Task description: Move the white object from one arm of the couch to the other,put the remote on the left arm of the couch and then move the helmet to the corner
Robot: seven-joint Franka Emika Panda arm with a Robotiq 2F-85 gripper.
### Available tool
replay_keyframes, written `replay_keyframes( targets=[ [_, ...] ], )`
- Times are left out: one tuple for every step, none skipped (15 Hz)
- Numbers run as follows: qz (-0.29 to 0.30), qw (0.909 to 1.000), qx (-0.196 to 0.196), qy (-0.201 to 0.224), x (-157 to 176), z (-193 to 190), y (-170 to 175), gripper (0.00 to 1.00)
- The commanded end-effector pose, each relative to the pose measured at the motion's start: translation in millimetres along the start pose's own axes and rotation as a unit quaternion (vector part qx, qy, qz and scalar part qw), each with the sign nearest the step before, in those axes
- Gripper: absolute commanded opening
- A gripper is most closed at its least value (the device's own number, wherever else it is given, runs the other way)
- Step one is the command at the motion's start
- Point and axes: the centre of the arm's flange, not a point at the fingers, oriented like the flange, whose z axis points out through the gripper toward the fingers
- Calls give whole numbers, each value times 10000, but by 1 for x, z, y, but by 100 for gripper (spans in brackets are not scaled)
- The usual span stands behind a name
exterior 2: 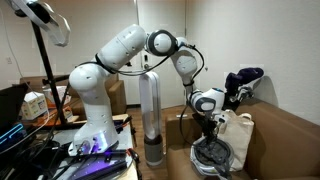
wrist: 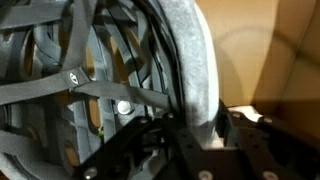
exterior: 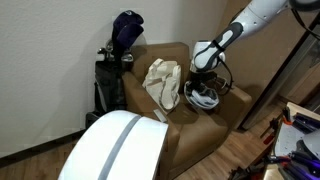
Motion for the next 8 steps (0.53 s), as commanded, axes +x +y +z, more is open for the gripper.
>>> replay_keyframes(
  targets=[
    [-285,9991,-178,-243,-37,-42,-4,13],
    [-323,9989,-183,-271,-41,-46,-6,13],
    [-443,9986,-160,-257,-48,-57,-12,13],
    [-543,9981,-158,-260,-54,-63,-16,13],
    [-719,9969,-142,-282,-61,-71,-21,13],
    [-874,9955,-130,-328,-68,-76,-26,13],
    [-1159,9923,-153,-415,-79,-82,-32,13],
    [-1350,9896,-182,-455,-87,-86,-38,13]
  ],
)
